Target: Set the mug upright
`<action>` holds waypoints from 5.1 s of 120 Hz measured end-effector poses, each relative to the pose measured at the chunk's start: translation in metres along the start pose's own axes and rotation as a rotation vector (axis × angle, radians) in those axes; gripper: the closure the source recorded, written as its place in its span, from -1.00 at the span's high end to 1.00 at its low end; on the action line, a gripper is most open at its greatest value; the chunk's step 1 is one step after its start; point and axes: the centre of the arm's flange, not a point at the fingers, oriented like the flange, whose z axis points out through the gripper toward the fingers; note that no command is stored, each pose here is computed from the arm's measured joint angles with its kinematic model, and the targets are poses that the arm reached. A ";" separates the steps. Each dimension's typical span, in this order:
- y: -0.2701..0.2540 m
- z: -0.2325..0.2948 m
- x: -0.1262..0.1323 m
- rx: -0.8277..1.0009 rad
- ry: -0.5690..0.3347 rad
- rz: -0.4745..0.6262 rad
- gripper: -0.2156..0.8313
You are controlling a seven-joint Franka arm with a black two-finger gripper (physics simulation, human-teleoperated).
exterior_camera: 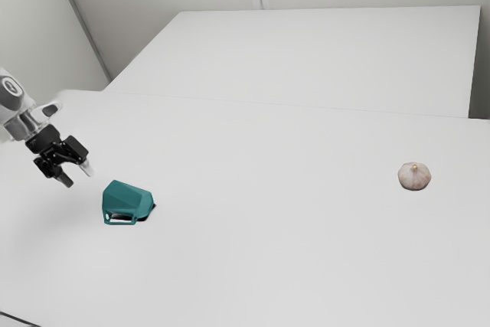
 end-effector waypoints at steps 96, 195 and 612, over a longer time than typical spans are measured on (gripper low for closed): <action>-0.014 0.071 0.000 -0.241 0.078 0.283 0.59; -0.019 0.096 0.003 -0.388 0.127 0.334 0.23; 0.285 0.165 0.037 0.544 0.063 0.645 -0.46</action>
